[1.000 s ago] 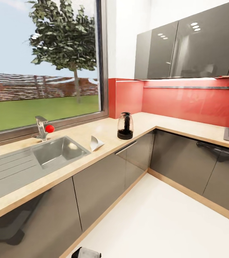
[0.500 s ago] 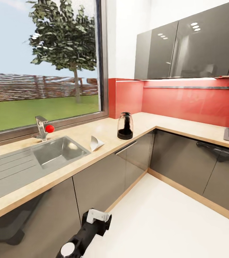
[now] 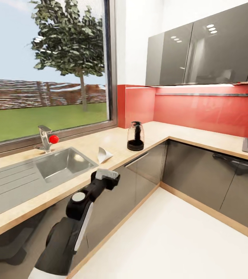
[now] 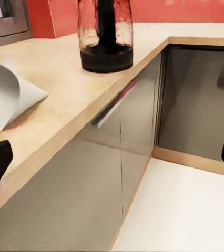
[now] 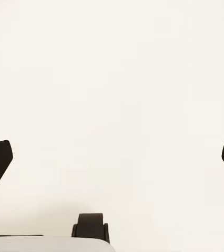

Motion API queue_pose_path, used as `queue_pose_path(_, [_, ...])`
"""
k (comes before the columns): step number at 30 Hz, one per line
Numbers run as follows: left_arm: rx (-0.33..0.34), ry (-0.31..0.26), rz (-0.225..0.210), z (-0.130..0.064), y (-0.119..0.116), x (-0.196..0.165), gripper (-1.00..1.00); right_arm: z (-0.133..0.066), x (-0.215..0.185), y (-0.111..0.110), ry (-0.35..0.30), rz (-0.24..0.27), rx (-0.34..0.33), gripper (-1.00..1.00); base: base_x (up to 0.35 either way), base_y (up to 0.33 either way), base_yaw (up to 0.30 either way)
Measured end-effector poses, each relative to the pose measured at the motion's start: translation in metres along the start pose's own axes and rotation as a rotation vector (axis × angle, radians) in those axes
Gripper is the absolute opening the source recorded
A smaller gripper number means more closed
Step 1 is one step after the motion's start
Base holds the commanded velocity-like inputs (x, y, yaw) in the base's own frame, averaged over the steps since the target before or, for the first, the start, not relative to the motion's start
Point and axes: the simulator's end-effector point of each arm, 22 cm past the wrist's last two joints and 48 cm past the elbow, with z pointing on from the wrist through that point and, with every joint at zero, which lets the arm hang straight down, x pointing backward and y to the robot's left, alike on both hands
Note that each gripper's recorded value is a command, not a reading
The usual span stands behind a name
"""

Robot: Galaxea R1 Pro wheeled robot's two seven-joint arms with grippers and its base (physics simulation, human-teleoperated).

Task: Set up a coffee station on the kitchen countertop: keep the coffee maker on the countertop, move the bottle of coffee from the kitchen shelf to the counter next to the coffee maker, place a paper coffee filter on top of the coffee maker, put the saucer next to the coffee maker with the coffee cup on the saucer, and place the electric kettle next to the coffee maker.

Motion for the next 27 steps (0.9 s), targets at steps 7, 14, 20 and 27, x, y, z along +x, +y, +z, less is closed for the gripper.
queue_pose_path(7, [-0.09, -0.104, -0.016, 0.008, 0.054, -0.067, 1.0, 0.0, 0.0, -0.001, 0.0, -0.001, 0.002, 1.0, 0.0, 0.0, 0.0])
queue_pose_path(14, [-0.116, -0.119, -0.032, 0.007, 0.069, -0.077, 1.0, 0.0, 0.001, 0.002, 0.002, -0.003, -0.003, 1.0, 0.086, 0.0, 0.0])
queue_pose_path(20, [-0.119, -0.118, -0.037, 0.007, 0.071, -0.076, 1.0, -0.001, 0.007, 0.005, 0.014, -0.014, -0.009, 1.0, 0.122, 0.033, 0.0])
queue_pose_path(27, [-0.121, -0.119, -0.04, 0.007, 0.073, -0.076, 1.0, -0.002, 0.017, 0.005, 0.035, -0.018, -0.011, 1.0, 0.097, 0.025, 0.0])
